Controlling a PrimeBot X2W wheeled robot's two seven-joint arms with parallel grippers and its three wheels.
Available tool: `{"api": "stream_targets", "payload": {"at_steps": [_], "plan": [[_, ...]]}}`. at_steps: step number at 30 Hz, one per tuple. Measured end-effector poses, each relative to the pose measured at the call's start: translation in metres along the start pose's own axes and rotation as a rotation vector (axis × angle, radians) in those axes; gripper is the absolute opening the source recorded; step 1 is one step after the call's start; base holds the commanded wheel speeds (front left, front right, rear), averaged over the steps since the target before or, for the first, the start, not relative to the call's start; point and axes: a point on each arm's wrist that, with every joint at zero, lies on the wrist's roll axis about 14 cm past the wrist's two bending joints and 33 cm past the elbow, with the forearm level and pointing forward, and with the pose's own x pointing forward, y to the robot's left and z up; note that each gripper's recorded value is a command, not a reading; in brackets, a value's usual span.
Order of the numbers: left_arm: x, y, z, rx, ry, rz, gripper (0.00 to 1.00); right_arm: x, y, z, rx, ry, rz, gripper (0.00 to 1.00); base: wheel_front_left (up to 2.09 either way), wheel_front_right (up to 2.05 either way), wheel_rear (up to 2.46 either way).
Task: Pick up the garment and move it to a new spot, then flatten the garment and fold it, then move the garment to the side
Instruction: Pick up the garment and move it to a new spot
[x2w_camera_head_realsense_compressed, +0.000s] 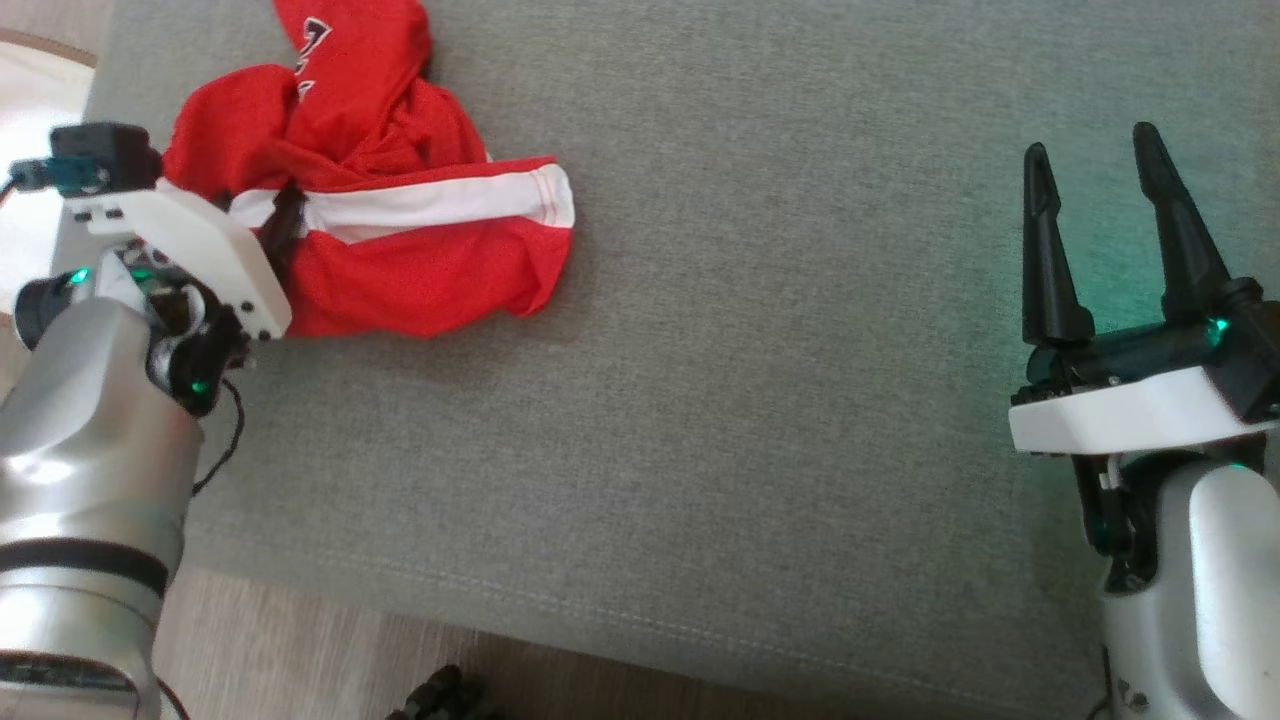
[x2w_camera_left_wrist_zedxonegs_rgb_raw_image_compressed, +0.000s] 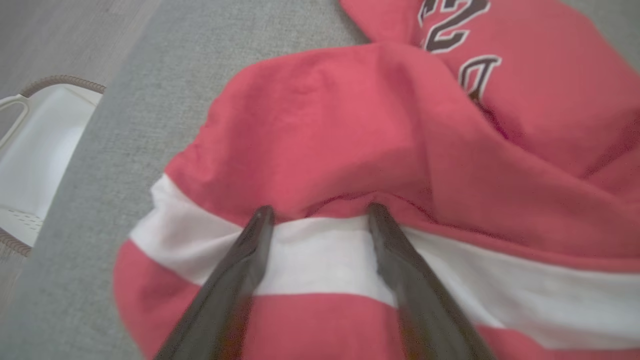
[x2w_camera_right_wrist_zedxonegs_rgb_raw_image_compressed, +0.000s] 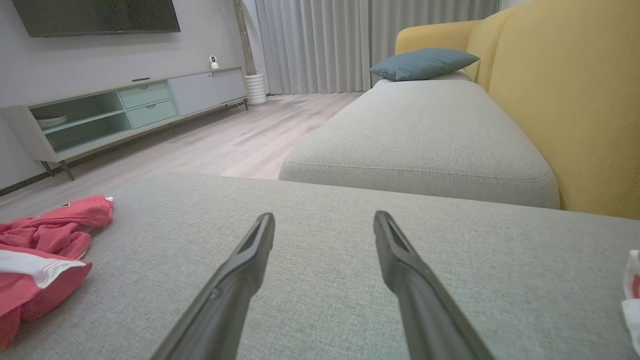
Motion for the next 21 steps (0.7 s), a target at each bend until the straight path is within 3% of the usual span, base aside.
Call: {"api": "stream_targets", "payload": {"at_steps": [1, 2, 3, 14, 21], "plan": [[0.002, -0.002, 0.002, -0.004, 0.001, -0.003, 0.83, -0.001, -0.002, 0.000, -0.001, 0.000, -0.004, 1.00, 0.00, 0.00, 0.00], [0.003, -0.004, 0.002, -0.006, 0.003, -0.009, 0.32, -0.002, -0.003, 0.001, -0.003, 0.000, -0.008, 1.00, 0.00, 0.00, 0.00], [0.004, -0.008, 0.002, -0.004, 0.003, -0.020, 0.00, -0.003, -0.004, 0.002, -0.005, -0.002, -0.013, 1.00, 0.00, 0.00, 0.00], [-0.011, -0.035, 0.039, -0.070, -0.206, -0.108, 0.00, -0.016, -0.006, 0.021, 0.015, -0.050, -0.027, 1.00, 0.00, 0.00, 0.00], [-0.047, -0.069, 0.109, -0.102, -0.479, -0.233, 0.00, -0.031, -0.008, 0.042, 0.035, -0.104, -0.048, 1.00, 0.00, 0.00, 0.00]]}}
